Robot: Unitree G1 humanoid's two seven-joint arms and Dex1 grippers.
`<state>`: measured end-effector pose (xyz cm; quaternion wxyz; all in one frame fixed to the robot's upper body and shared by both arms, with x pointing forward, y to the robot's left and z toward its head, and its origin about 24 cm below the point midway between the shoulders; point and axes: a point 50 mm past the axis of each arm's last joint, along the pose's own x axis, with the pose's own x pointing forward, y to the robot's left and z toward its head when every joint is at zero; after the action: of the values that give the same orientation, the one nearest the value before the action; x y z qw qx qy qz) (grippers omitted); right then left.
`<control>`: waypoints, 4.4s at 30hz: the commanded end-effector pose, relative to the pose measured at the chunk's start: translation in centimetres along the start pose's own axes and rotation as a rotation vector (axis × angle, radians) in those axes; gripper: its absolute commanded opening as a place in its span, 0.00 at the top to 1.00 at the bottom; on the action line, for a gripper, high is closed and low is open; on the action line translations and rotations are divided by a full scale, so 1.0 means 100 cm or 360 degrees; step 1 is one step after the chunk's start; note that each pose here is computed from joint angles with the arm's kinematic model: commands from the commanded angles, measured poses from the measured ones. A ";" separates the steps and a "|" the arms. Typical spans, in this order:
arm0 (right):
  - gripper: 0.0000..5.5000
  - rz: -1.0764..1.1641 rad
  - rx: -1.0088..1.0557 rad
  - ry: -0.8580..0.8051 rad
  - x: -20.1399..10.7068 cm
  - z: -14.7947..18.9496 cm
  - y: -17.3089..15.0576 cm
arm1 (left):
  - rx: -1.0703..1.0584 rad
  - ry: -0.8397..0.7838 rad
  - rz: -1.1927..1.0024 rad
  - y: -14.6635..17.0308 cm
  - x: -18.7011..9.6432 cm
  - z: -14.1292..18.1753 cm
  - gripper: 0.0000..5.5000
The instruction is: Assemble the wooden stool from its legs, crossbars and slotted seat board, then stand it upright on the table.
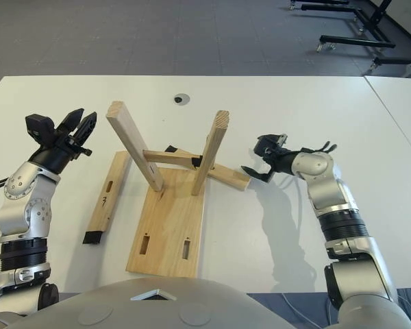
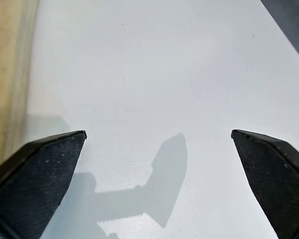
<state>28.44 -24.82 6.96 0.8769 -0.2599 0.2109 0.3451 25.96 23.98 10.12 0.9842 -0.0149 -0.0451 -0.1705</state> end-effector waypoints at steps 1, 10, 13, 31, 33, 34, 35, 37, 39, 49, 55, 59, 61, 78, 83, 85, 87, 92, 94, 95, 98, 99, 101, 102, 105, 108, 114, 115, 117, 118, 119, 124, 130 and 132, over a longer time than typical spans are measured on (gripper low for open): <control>0.02 0.0010 0.0296 -0.0196 -0.021 0.014 -0.027 | 0.0014 0.0015 0.0010 0.001 -0.002 0.001 0.67; 0.02 0.0659 0.0351 -0.0147 -0.019 0.008 0.039 | 0.0016 0.0008 0.0006 0.002 -0.002 0.003 0.67; 0.02 0.0607 0.0232 -0.0103 -0.013 0.003 0.046 | 0.0016 0.0010 -0.0005 0.003 0.000 0.003 0.67; 0.51 0.0667 0.0249 0.0033 0.015 -0.018 0.054 | 0.0019 0.0004 -0.0052 0.000 0.008 0.005 0.67; 0.59 0.0665 0.0208 -0.0017 0.014 -0.015 0.052 | 0.0018 0.0003 -0.0045 0.001 0.007 0.005 0.67; 0.62 0.0659 0.0191 -0.0038 0.014 -0.014 0.051 | 0.0017 0.0002 -0.0042 0.001 0.007 0.005 0.67; 0.62 0.0655 0.0184 -0.0053 0.014 -0.013 0.051 | 0.0016 0.0001 -0.0040 0.001 0.007 0.005 0.67; 0.62 0.0641 0.0199 -0.0091 0.015 -0.011 0.051 | 0.0021 -0.0001 -0.0033 0.001 0.007 0.005 0.67; 0.62 0.0603 0.0286 -0.0158 0.017 -0.006 0.051 | 0.0053 -0.0021 -0.0001 0.004 0.008 0.008 0.67; 0.62 0.0201 0.1032 -0.0798 0.021 0.081 0.022 | 0.0237 -0.0195 0.0153 0.019 0.014 0.035 0.67; 0.62 0.0246 0.1141 -0.1233 -0.003 0.149 0.010 | 0.0147 -0.0362 0.0090 0.011 0.023 0.059 0.67; 0.62 0.0296 0.1097 -0.1439 -0.024 0.180 0.004 | 0.0096 -0.0477 -0.0004 0.002 0.029 0.079 0.67; 0.62 0.0381 0.1083 -0.1558 -0.035 0.202 0.008 | -0.0065 -0.0602 -0.0135 -0.009 0.033 0.095 0.67; 0.62 0.0890 0.0910 -0.1771 -0.034 0.240 0.064 | -0.1080 -0.0638 -0.1328 -0.072 0.017 0.132 0.56; 0.62 0.0904 0.0897 -0.1799 -0.035 0.240 0.067 | -0.1123 -0.0637 -0.1296 -0.069 0.020 0.132 0.45; 0.62 0.0917 0.0886 -0.1805 -0.036 0.241 0.069 | -0.1139 -0.0650 -0.1292 -0.070 0.021 0.134 0.45; 0.62 0.0821 0.0674 -0.1803 -0.037 0.239 0.067 | -0.1189 -0.0678 -0.1302 -0.069 0.021 0.137 0.45; 0.62 0.0405 -0.0063 -0.1841 -0.042 0.241 0.030 | -0.1274 -0.0606 -0.1354 -0.057 0.013 0.133 0.45; 0.62 0.0240 -0.0278 -0.1881 -0.046 0.247 0.014 | -0.1288 -0.0550 -0.1314 -0.040 0.008 0.129 0.45; 0.62 0.0174 -0.0394 -0.1883 -0.047 0.249 0.010 | -0.1278 -0.0518 -0.1307 -0.033 0.005 0.129 0.45; 0.63 -0.0007 -0.0817 -0.1868 -0.053 0.259 0.000 | -0.1141 -0.0371 -0.1303 -0.010 -0.010 0.134 0.45; 0.63 -0.0049 -0.0963 -0.1860 -0.055 0.264 0.000 | -0.1069 -0.0346 -0.1292 -0.004 -0.013 0.142 0.45; 0.63 -0.0119 -0.1151 -0.1866 -0.060 0.271 -0.001 | -0.0978 -0.0340 -0.1270 0.005 -0.013 0.155 0.45; 0.63 -0.0176 -0.1250 -0.1874 -0.063 0.275 -0.001 | -0.0954 -0.0345 -0.1259 0.007 -0.011 0.160 0.45; 0.63 -0.0243 -0.1595 -0.1831 -0.059 0.282 0.005 | -0.0934 -0.0372 -0.1232 0.009 -0.004 0.167 0.45; 0.63 -0.0260 -0.1822 -0.1790 -0.049 0.281 0.009 | -0.0972 -0.0353 -0.1233 0.014 -0.002 0.160 0.45; 0.63 -0.0281 -0.2087 -0.1762 -0.039 0.273 0.010 | -0.1025 -0.0320 -0.1153 0.041 -0.002 0.153 0.45; 0.63 -0.0282 -0.2118 -0.1766 -0.038 0.272 0.010 | -0.1037 -0.0310 -0.1177 0.042 -0.001 0.152 0.45; 0.63 -0.0284 -0.2183 -0.1787 -0.036 0.272 0.012 | -0.1035 -0.0248 -0.1242 0.039 0.003 0.150 0.45; 0.63 -0.0281 -0.2204 -0.1796 -0.035 0.272 0.013 | -0.1038 -0.0221 -0.1280 0.036 0.005 0.150 0.45; 0.63 -0.0278 -0.2217 -0.1802 -0.035 0.272 0.014 | -0.1038 -0.0187 -0.1343 0.029 0.008 0.150 0.45; 0.63 -0.0251 -0.2248 -0.1820 -0.030 0.269 0.019 | -0.1022 0.0081 -0.1738 -0.022 0.018 0.149 0.45; 0.63 -0.0244 -0.2361 -0.1857 -0.028 0.271 0.028 | -0.1114 0.0248 -0.1904 -0.036 0.023 0.149 0.45; 0.63 -0.0248 -0.2405 -0.1863 -0.028 0.272 0.030 | -0.1136 0.0256 -0.1906 -0.034 0.025 0.151 0.45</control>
<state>29.96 -8.53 27.72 0.4884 -0.5459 -0.5399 0.4148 25.80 20.82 24.91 0.6649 -0.2979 0.0772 -0.6806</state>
